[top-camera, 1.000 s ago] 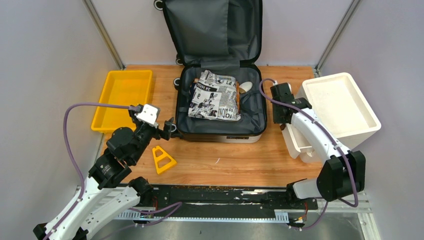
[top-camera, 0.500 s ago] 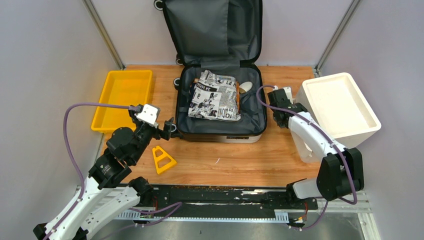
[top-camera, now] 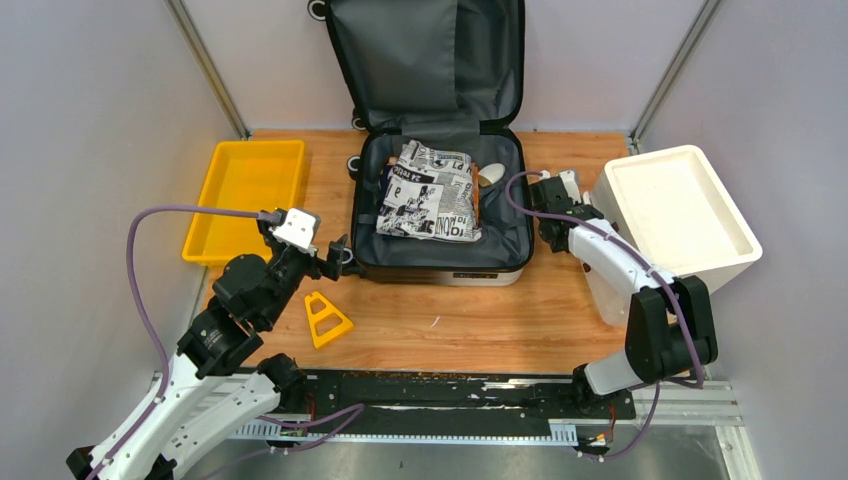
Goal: Open, take out, and arrange the luggage
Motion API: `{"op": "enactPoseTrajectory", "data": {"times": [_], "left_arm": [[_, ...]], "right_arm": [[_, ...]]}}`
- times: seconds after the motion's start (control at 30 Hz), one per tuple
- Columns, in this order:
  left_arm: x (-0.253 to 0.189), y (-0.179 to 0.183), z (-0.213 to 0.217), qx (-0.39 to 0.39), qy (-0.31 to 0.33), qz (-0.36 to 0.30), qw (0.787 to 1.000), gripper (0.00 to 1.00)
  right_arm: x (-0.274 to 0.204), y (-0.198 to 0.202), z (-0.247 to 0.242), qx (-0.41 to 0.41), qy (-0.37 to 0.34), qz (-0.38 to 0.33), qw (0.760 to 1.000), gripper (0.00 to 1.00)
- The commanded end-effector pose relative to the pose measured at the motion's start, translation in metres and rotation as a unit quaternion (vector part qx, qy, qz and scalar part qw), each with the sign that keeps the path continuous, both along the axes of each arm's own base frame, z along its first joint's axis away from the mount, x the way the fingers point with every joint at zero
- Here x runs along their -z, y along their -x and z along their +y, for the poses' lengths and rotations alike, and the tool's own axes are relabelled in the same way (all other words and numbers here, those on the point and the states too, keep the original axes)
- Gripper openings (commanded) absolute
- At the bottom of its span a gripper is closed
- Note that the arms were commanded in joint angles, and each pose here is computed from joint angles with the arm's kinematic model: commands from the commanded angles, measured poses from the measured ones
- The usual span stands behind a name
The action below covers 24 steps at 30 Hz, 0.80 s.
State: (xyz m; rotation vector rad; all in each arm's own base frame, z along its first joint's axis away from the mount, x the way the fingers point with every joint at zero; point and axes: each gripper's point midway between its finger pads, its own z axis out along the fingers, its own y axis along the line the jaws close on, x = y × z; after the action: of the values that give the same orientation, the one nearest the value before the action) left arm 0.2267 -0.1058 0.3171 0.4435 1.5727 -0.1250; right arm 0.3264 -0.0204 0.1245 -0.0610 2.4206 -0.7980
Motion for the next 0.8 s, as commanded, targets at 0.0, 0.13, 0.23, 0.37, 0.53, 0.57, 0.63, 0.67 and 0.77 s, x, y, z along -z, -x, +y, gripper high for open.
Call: {"op": "enactPoseTrajectory", "data": {"times": [0.0, 0.13, 0.23, 0.37, 0.53, 0.57, 0.63, 0.67, 0.77], "left_arm": [[-0.009, -0.001, 0.0, -0.001, 0.01, -0.016, 1.0, 1.0], [-0.011, 0.001, 0.001, -0.001, 0.012, -0.019, 1.0, 1.0], [-0.011, 0.001, 0.002, -0.001, 0.014, -0.021, 1.0, 1.0], [-0.011, 0.001, 0.001, 0.0, 0.013, -0.019, 1.0, 1.0], [-0.011, 0.001, 0.002, -0.002, 0.013, -0.02, 1.0, 1.0], [-0.011, 0.001, 0.002, -0.002, 0.013, -0.02, 1.0, 1.0], [-0.012, 0.001, 0.003, -0.003, 0.013, -0.021, 1.0, 1.0], [-0.012, 0.001, 0.003, -0.003, 0.013, -0.021, 1.0, 1.0], [-0.012, 0.001, 0.001, -0.001, 0.013, -0.021, 1.0, 1.0]], "right_arm": [[-0.019, -0.012, -0.016, 0.004, 0.032, -0.037, 0.999, 0.19], [-0.018, -0.011, -0.021, 0.002, 0.032, -0.041, 0.999, 0.19], [-0.015, -0.01, -0.024, -0.004, 0.038, -0.039, 0.999, 0.19], [-0.012, -0.01, -0.024, -0.004, 0.032, -0.039, 0.999, 0.19], [-0.017, -0.012, -0.012, -0.037, 0.015, -0.038, 0.999, 0.2], [-0.018, -0.009, -0.009, -0.045, 0.015, -0.031, 0.998, 0.2], [-0.02, -0.004, -0.005, -0.056, 0.021, -0.026, 0.998, 0.21], [-0.02, -0.002, -0.002, -0.064, 0.021, -0.02, 0.998, 0.22], [-0.002, 0.009, 0.016, -0.131, -0.009, 0.036, 0.991, 0.26]]}}
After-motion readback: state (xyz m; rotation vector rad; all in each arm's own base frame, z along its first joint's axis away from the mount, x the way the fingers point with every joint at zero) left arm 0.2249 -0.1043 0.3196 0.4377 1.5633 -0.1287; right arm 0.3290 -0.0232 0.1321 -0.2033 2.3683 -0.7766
